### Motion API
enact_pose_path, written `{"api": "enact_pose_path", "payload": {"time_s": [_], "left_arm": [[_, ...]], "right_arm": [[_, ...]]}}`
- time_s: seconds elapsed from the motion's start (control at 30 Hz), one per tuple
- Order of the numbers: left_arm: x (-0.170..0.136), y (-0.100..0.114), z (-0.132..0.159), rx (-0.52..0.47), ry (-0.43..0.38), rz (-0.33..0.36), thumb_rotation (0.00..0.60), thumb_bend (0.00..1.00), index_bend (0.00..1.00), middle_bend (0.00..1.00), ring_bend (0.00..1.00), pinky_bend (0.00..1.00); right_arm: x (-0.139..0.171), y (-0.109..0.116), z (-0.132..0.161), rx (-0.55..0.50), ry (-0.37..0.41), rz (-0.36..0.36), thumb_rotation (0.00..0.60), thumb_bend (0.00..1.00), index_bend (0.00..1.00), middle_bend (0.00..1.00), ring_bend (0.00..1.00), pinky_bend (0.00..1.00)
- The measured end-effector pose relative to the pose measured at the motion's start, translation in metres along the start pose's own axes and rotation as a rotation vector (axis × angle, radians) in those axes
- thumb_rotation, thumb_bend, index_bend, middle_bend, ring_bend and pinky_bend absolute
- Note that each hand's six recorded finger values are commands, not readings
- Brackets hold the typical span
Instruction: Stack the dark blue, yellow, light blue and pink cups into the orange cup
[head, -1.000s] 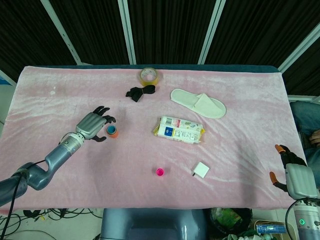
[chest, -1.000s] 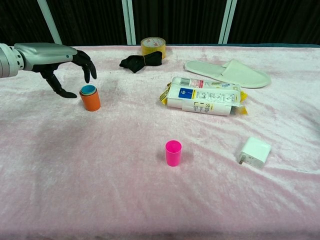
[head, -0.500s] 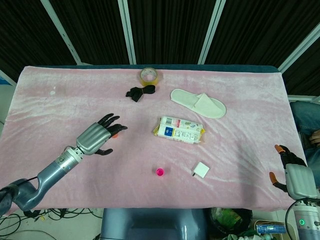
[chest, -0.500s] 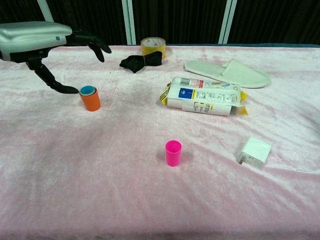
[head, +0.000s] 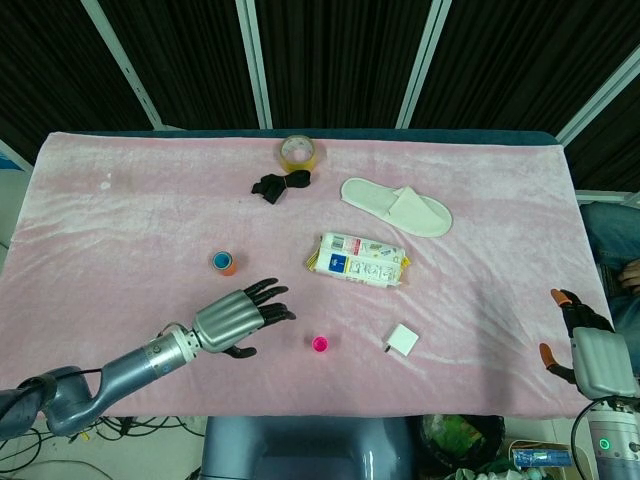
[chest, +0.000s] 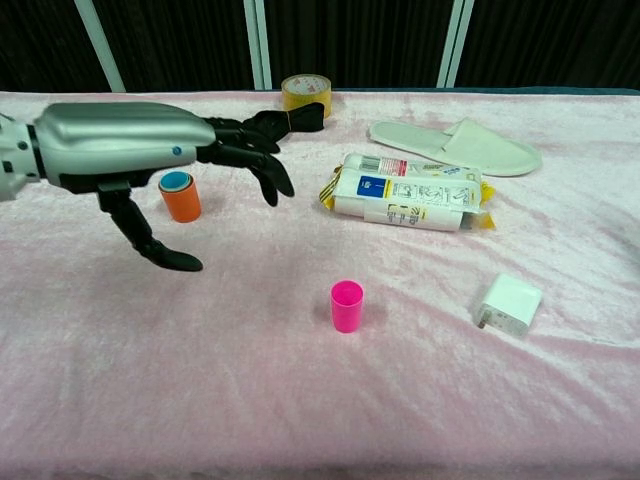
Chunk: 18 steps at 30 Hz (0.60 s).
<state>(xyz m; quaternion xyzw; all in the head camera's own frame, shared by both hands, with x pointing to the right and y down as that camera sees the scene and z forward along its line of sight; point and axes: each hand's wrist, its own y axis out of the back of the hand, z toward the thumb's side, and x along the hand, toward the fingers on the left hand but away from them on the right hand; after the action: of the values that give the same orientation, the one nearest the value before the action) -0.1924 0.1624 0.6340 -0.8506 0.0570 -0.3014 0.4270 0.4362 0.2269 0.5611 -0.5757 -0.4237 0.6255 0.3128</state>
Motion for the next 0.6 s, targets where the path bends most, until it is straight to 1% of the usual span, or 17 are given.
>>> {"api": "enact_pose_path", "payload": {"time_s": [0.17,0.27,0.6], "left_arm": [[0.019,-0.016,0.015,0.006,-0.039,-0.053,0.6,0.21,0.19,0.25,0.0,0.0],[0.028,-0.021,0.018,0.016,-0.046,-0.066,0.6,0.21,0.2,0.25,0.0,0.0],[0.055,-0.026,0.016,0.038,-0.037,-0.047,0.6,0.21,0.23,0.27,0.0,0.0]], "right_arm": [[-0.001,0.0,-0.001,-0.004,-0.002,0.0,0.6,0.3,0.13,0.1,0.17,0.24],[-0.001,0.001,-0.001,-0.004,-0.002,0.0,0.6,0.3,0.13,0.1,0.17,0.24],[-0.001,0.0,-0.001,-0.006,-0.005,0.0,0.6,0.3,0.13,0.1,0.17,0.24]]}}
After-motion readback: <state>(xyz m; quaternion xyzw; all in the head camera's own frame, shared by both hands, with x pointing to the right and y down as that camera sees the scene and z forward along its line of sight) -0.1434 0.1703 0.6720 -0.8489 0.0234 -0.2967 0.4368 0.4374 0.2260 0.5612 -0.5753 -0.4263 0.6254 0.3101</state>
